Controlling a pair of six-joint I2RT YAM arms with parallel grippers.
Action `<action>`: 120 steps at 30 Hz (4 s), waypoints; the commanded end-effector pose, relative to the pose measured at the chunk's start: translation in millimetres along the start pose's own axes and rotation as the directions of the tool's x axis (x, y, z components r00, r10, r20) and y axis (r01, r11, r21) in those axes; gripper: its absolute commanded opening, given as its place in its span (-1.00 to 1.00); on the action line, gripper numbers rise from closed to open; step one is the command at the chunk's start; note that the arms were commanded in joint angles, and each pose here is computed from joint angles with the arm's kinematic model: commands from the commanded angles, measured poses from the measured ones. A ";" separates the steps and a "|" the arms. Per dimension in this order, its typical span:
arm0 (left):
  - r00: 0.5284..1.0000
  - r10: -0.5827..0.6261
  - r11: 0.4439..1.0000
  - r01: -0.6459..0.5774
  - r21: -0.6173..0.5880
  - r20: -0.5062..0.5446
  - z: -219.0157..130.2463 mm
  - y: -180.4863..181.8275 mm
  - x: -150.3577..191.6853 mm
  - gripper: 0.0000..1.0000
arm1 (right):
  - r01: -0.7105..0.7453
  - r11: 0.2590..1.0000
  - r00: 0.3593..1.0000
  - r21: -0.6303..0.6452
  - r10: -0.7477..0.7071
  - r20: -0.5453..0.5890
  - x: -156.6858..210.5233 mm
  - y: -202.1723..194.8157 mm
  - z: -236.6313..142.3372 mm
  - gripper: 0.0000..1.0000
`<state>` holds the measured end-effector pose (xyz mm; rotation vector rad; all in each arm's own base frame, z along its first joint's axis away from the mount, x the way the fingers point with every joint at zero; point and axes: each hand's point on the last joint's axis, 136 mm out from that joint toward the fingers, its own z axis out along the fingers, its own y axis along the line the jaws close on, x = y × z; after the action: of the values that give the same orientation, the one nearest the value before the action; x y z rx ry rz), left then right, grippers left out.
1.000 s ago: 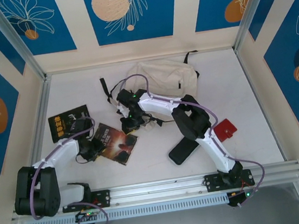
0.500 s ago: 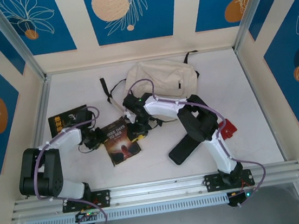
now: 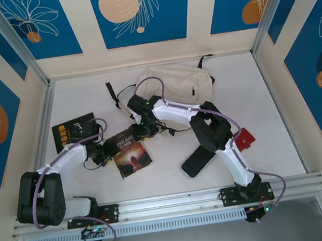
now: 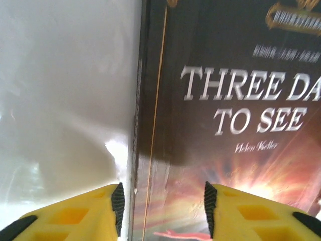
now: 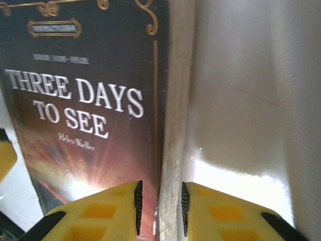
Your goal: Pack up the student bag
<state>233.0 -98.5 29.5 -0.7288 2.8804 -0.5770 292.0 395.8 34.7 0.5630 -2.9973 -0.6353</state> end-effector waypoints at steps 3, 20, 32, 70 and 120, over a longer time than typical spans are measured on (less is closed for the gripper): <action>0.999 -0.023 1.000 0.023 -0.001 -0.034 5.4 1.9 14.7 0.02 | -0.052 0.998 0.998 0.042 0.053 -0.043 7.5 -15.1 12.4 -0.62; 0.993 0.074 0.959 -0.047 0.281 -0.087 -2.5 -54.8 20.2 -0.15 | -0.183 0.983 0.974 0.031 0.186 -0.128 27.5 -47.8 32.8 -0.89; 0.994 0.104 0.865 -0.109 0.491 0.037 -52.2 -104.6 7.1 -0.20 | -0.223 0.974 0.968 -0.051 0.215 -0.127 21.3 -43.0 26.6 -0.90; 0.926 0.302 0.497 -0.357 0.791 0.228 -198.7 -264.8 -29.7 -1.00 | 0.144 0.606 0.964 -0.782 0.092 0.249 -42.7 -9.9 -234.3 0.99; 0.881 -0.329 0.571 -0.101 0.815 0.340 -158.2 -248.6 -56.4 0.62 | -0.131 0.488 0.706 -0.863 0.657 0.264 -100.7 -12.5 -259.3 -0.94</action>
<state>354.2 -228.6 243.5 -0.7052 1.9600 -1.3864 410.7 320.2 254.2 -0.5083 -2.5738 -2.1302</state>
